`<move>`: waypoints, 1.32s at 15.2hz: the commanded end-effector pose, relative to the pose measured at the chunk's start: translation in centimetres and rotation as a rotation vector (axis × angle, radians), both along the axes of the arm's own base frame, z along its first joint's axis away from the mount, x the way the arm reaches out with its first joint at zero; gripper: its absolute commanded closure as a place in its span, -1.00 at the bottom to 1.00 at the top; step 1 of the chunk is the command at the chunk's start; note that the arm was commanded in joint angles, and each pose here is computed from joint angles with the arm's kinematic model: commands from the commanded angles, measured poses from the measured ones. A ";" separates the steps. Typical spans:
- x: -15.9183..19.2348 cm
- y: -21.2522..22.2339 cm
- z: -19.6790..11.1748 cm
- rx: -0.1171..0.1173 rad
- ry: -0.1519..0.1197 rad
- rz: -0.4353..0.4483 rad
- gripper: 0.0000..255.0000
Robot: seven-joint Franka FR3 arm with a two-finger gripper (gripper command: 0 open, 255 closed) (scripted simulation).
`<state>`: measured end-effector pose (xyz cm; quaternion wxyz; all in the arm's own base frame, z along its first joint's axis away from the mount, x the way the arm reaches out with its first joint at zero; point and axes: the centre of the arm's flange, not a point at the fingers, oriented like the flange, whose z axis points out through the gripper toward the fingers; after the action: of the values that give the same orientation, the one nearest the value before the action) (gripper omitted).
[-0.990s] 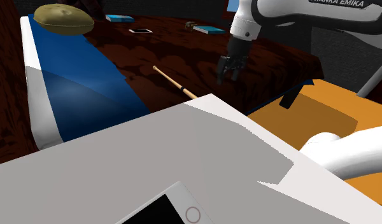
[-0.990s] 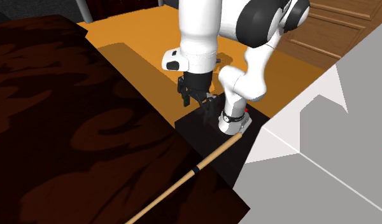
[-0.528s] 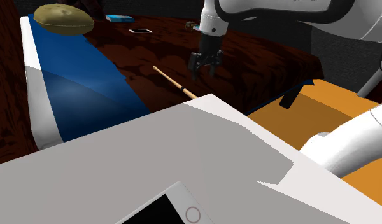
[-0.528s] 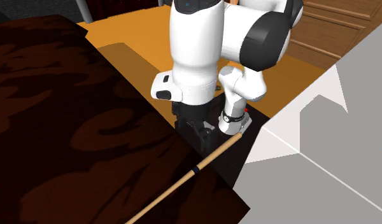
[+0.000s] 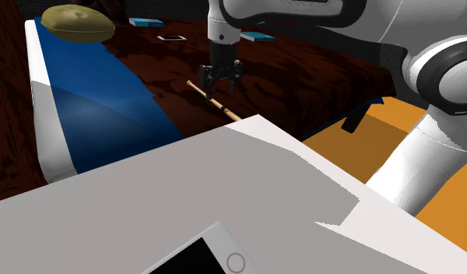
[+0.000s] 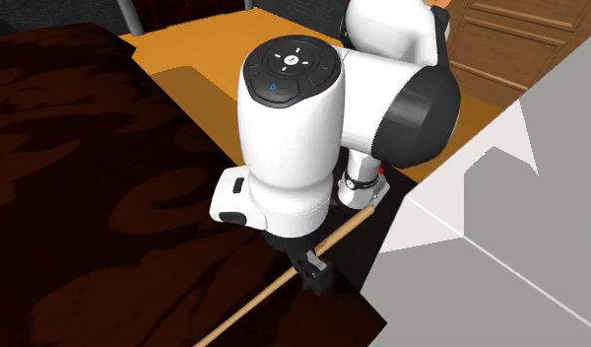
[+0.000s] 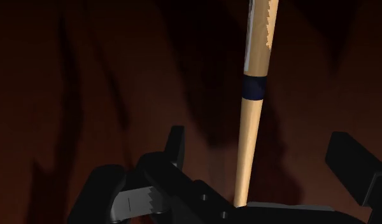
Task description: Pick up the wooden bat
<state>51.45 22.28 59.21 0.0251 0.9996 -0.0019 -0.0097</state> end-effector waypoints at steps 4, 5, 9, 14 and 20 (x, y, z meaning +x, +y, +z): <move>0.3 0.2 -2.5 -0.001 0.000 -0.001 -1.00; 0.3 0.2 -3.0 -0.001 0.000 -0.001 -1.00; 0.3 0.2 -3.8 -0.001 0.000 -0.001 1.00; 0.3 0.2 -3.8 -0.001 0.001 -0.001 1.00; 0.3 0.2 -2.8 -0.001 0.000 -0.001 1.00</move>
<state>51.74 22.43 56.09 0.0255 0.9996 -0.0022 -0.0094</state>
